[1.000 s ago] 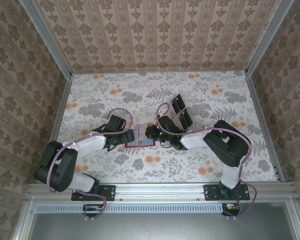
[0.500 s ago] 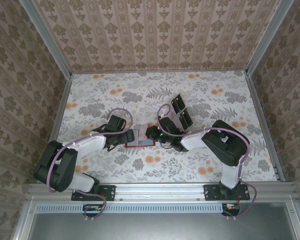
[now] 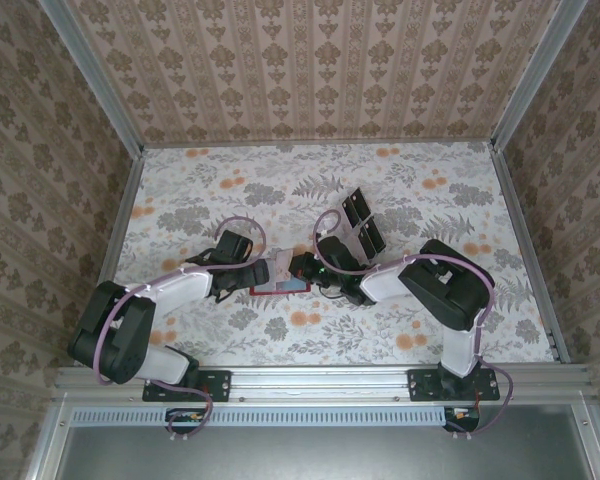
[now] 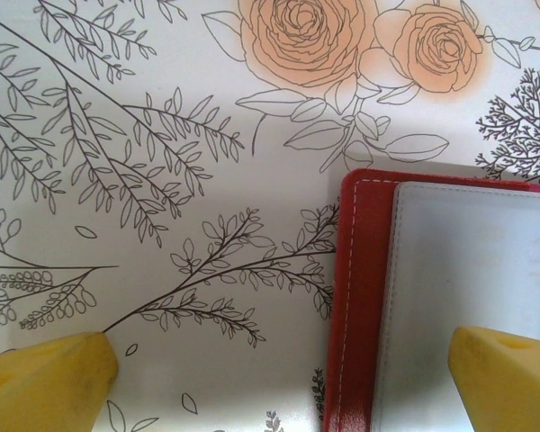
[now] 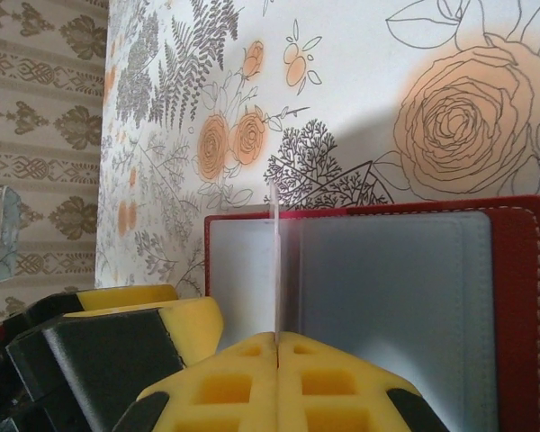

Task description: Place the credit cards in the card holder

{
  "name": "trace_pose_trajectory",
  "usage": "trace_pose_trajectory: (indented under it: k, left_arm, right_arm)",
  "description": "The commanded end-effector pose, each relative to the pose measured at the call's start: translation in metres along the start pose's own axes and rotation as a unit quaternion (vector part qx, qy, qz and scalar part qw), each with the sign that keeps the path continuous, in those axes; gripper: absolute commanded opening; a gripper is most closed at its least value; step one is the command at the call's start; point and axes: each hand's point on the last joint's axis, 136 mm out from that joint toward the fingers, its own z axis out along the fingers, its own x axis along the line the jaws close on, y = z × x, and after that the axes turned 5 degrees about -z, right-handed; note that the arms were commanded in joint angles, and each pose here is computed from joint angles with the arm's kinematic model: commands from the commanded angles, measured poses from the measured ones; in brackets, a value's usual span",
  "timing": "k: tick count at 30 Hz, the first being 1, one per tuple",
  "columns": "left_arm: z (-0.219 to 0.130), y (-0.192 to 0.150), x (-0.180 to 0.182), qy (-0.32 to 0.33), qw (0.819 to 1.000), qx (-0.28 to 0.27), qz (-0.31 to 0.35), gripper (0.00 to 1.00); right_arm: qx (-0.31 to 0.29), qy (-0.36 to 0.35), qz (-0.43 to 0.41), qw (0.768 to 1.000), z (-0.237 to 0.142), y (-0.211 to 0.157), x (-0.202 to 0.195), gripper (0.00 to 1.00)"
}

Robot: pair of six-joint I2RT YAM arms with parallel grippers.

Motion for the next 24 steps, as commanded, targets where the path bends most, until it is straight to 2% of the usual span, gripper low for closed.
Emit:
trace_pose_trajectory:
  k: [1, 24]
  left_arm:
    - [0.008, -0.038, 0.039, 0.073, 0.995, 0.062, -0.003, 1.0]
    - [0.008, -0.038, 0.039, 0.075, 0.995, 0.063, -0.002, 1.0]
  right_arm:
    - [0.011, 0.005, 0.006, 1.0, 0.002, -0.01, -0.004, 0.0]
    - [0.026, -0.002, 0.03, 0.999, -0.001, -0.034, -0.027, 0.0]
